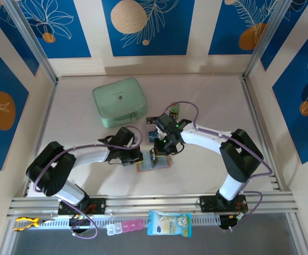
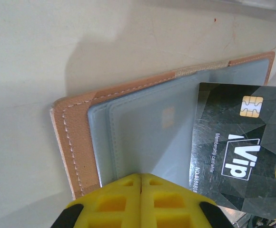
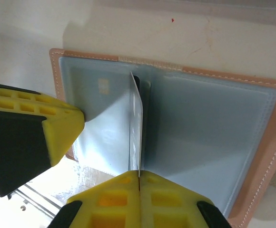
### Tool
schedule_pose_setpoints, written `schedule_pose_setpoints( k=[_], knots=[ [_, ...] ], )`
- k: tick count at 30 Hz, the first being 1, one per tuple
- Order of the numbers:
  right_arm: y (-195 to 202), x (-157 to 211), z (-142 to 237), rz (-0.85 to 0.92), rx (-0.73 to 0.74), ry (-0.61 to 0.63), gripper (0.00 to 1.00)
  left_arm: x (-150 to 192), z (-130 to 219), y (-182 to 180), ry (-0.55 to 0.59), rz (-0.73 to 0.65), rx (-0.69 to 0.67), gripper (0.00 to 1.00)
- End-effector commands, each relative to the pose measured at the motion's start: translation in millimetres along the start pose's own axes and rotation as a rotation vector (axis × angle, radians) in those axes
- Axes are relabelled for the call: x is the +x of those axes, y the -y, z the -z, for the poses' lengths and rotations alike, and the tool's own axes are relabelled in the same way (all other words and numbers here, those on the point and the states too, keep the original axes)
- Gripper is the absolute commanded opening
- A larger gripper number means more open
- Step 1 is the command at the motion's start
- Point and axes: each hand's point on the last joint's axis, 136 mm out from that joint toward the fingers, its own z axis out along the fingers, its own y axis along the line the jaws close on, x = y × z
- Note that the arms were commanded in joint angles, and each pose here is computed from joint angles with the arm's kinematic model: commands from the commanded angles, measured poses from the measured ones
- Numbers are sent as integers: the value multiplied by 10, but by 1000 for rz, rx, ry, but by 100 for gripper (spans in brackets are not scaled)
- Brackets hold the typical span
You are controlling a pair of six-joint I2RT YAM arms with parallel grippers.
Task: Take the credit cards out of the card holder
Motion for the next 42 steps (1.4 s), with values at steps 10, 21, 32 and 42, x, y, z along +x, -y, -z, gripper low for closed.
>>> schedule_pose_setpoints(
  k=[10, 21, 32, 42],
  knots=[
    [123, 83, 62, -2, 148, -14, 5, 82, 11, -203, -17, 7, -55, 0],
    [51, 80, -5, 4, 131, -19, 5, 74, -5, -181, -22, 9, -40, 0],
    [7, 104, -69, 0, 128, -32, 10, 56, -6, -173, -19, 1, -44, 0],
    [-1, 88, 34, -1, 133, -4, 5, -4, 28, -133, -12, -13, -50, 0]
  ],
)
